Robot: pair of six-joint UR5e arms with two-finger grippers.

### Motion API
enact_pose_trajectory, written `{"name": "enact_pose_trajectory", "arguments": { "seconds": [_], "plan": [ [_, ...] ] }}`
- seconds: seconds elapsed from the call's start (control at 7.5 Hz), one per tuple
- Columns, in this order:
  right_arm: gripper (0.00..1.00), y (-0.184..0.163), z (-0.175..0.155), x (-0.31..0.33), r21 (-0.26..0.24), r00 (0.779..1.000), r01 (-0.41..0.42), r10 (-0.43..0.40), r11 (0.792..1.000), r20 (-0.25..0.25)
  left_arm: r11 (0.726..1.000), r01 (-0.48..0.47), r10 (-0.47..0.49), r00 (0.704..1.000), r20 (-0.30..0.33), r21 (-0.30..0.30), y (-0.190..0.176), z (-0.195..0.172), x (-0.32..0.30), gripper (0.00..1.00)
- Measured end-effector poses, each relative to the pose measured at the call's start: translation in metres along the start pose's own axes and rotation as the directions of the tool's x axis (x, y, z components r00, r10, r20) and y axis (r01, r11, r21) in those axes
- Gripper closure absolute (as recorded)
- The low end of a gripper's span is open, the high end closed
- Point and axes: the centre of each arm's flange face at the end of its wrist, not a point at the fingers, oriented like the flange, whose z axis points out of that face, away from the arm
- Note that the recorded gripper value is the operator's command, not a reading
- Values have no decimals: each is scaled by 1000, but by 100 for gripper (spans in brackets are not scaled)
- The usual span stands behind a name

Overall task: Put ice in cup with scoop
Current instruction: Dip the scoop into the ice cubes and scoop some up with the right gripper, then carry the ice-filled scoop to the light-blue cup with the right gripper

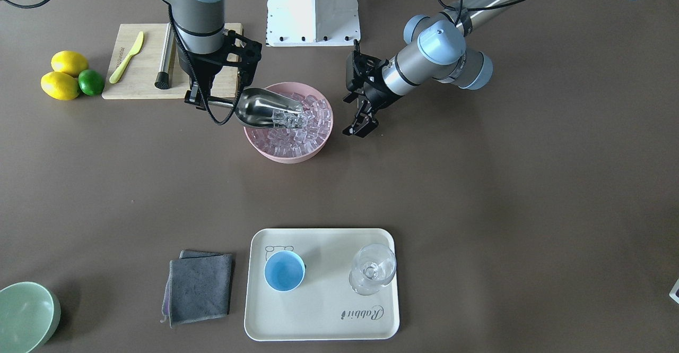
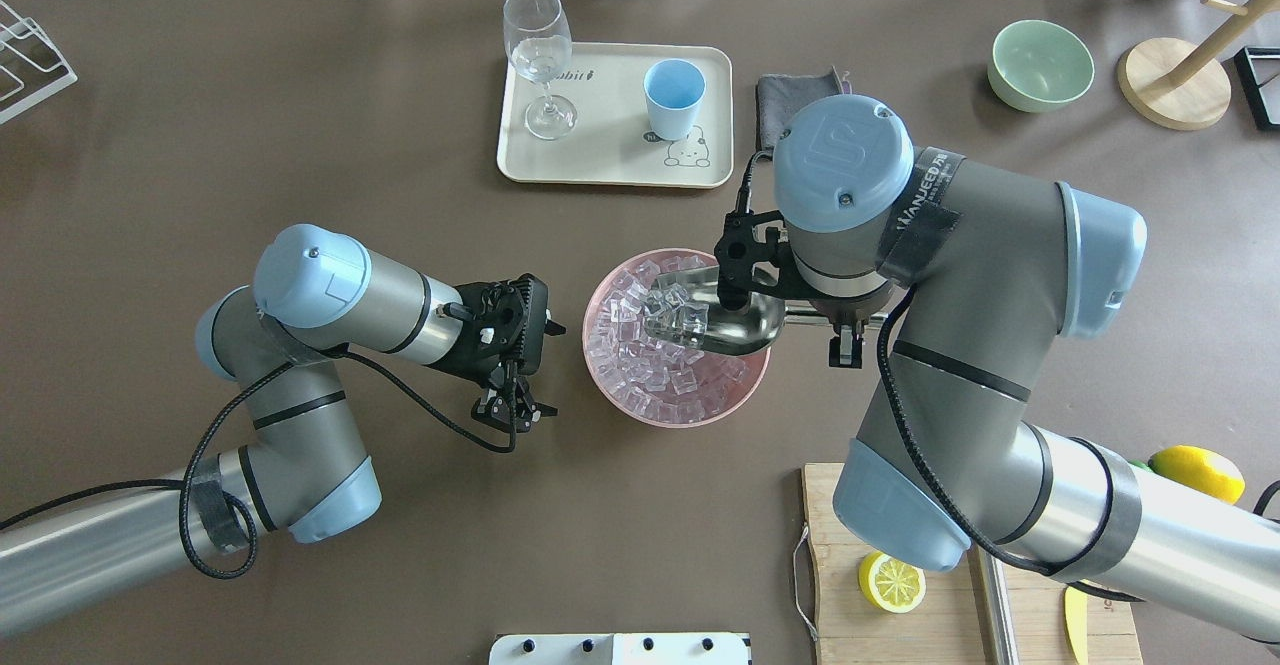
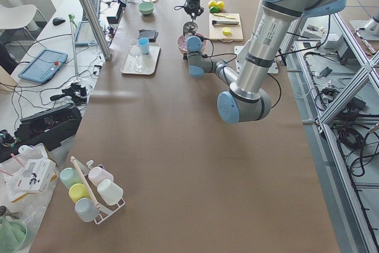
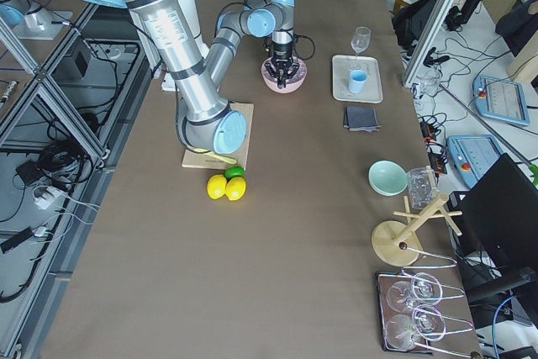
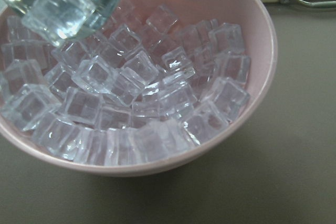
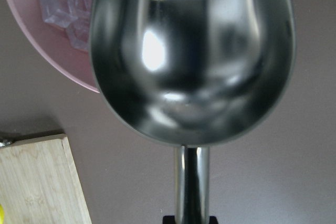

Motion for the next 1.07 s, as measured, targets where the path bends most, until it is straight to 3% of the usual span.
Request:
{"name": "enact_pose_trajectory", "arguments": {
  "seconds": [0.53, 0.93, 1.07],
  "plan": [
    [100, 18, -10, 21, 106, 996, -82, 77, 991, 50, 1000, -2, 2, 1000, 7, 8, -4, -10, -5, 1],
    [100, 44, 0, 31, 218, 983, -178, 163, 960, 87, 1000, 23, -24, 999, -35, -9, 8, -33, -12, 1],
    [100, 50, -5, 35, 239, 970, -242, 226, 940, 94, 999, 38, -39, 998, -56, -23, 12, -38, -15, 1]
  ]
}}
